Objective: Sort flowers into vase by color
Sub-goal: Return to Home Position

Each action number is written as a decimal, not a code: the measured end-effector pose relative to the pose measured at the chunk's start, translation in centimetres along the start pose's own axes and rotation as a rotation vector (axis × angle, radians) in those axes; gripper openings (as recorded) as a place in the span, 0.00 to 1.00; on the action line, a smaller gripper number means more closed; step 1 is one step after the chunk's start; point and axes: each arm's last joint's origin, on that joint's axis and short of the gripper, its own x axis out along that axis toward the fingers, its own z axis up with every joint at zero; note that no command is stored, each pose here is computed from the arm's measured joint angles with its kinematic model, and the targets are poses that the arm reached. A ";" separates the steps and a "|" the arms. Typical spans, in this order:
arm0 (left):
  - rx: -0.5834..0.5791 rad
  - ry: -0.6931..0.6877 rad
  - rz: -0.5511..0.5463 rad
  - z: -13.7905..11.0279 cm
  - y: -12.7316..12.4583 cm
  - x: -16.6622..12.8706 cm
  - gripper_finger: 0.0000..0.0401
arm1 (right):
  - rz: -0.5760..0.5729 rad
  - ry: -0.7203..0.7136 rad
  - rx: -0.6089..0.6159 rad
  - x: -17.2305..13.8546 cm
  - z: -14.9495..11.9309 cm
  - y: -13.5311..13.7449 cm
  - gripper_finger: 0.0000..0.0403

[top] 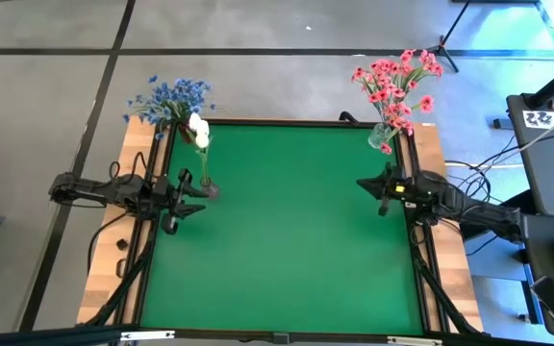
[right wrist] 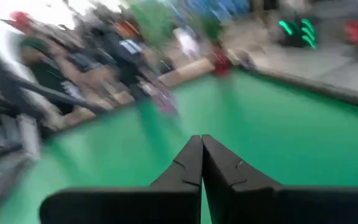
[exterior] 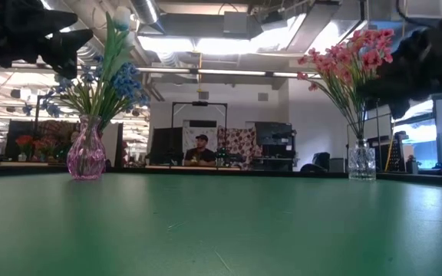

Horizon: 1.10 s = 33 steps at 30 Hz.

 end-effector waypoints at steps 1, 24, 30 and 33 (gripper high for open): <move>0.000 0.003 0.000 0.0 0.0 0.0 0.38 | 0.044 -0.027 -0.006 0.1 0.1 0.1 0.01; -0.006 0.150 0.050 -1.4 0.4 -0.1 0.38 | 0.265 -0.035 -0.308 0.5 -1.5 2.2 0.01; -0.006 0.148 0.051 -1.4 0.4 -0.1 0.38 | 0.271 -0.034 -0.308 0.5 -1.5 2.1 0.01; -0.006 0.148 0.051 -1.4 0.4 -0.1 0.38 | 0.271 -0.033 -0.308 0.5 -1.5 2.1 0.01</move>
